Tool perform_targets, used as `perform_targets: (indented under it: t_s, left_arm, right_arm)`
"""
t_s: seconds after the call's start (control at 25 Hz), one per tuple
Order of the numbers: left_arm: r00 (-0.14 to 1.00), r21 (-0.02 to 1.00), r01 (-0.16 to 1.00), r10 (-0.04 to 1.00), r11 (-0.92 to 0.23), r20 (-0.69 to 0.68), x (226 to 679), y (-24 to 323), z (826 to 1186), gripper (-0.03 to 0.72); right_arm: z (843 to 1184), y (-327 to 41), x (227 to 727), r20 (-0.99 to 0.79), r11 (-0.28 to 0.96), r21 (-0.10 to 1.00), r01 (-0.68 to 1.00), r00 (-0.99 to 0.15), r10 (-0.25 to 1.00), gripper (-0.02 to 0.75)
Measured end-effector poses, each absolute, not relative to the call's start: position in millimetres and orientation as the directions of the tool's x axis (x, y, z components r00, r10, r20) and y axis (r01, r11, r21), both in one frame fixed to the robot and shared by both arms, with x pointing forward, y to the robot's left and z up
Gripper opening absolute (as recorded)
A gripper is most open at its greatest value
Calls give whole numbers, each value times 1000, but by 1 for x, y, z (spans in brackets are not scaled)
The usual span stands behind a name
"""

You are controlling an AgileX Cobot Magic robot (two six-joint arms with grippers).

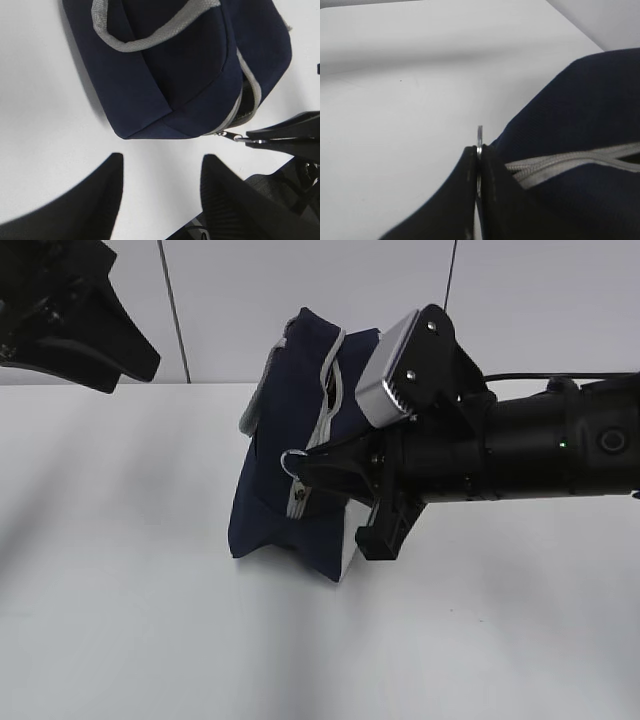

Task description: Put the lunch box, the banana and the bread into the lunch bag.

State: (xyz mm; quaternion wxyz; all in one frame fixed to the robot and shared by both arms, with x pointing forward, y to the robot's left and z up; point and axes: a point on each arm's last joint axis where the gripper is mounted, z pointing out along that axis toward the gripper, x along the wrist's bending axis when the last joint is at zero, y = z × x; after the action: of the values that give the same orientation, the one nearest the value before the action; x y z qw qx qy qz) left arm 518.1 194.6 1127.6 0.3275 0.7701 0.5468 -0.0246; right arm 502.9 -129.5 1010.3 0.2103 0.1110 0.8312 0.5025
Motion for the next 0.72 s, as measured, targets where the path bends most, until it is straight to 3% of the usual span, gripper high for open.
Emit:
perform_targets:
  t_s: [0.72]
  left_arm:
    - [419,471,856,818,-212,-395,538,189,1106,361]
  right_arm:
    - [1031,-123,538,-306,482,875,-46,-824,476,-16]
